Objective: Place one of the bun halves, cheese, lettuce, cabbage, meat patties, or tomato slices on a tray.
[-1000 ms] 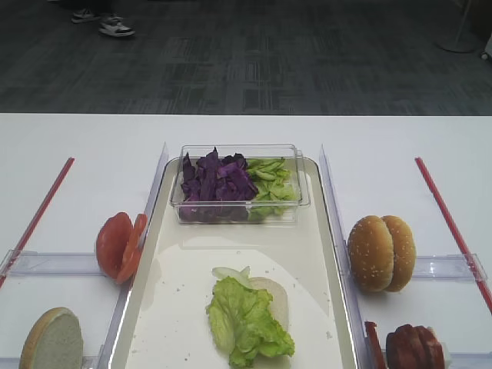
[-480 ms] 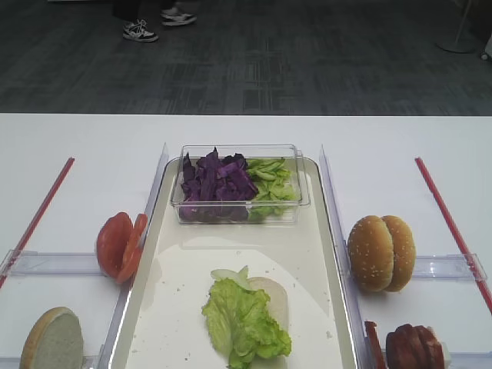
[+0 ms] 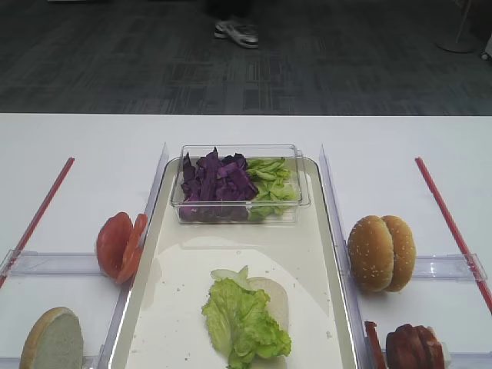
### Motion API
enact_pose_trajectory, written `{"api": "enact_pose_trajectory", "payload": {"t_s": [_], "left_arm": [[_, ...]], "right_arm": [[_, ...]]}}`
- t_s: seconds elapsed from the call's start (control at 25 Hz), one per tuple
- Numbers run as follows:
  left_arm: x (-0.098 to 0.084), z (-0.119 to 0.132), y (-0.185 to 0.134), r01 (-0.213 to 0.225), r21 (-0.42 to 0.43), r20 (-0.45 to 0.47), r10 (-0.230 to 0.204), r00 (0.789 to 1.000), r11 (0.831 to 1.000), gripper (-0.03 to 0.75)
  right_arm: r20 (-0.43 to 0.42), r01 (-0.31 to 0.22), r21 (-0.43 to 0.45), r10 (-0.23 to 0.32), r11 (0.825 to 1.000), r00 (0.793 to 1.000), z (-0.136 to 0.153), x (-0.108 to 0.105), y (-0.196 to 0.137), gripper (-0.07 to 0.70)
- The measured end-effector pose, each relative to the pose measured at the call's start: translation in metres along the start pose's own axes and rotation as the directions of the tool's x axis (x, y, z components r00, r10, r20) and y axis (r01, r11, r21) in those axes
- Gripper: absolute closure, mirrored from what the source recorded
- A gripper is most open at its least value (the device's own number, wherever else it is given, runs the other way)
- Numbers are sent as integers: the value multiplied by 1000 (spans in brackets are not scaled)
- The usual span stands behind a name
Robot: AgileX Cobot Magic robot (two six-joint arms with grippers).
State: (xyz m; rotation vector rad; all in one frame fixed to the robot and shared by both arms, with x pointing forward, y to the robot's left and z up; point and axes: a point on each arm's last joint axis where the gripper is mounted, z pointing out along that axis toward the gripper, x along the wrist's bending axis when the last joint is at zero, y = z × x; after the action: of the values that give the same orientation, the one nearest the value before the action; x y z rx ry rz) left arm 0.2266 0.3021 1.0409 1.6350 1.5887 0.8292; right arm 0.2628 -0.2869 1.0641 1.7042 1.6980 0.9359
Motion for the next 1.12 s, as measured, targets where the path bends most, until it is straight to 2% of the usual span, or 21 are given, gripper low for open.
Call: {"api": "enact_pose_trajectory", "payload": {"t_s": [0.2,0.52,1.12], "left_arm": [[0,0,0,0,0,0,0,1000,1000,283],[0,0,0,0,0,0,0,1000,1000,283],[0,0,0,0,0,0,0,1000,1000,283]], "right_arm": [[-3,1,-51,-1,999,1000,-1,0,-7,178],[-3,2,-60,-2,998,1000,0,0,-11,178],[-3,13,-134,-14,991,1000,-11,2,-19,178]]}}
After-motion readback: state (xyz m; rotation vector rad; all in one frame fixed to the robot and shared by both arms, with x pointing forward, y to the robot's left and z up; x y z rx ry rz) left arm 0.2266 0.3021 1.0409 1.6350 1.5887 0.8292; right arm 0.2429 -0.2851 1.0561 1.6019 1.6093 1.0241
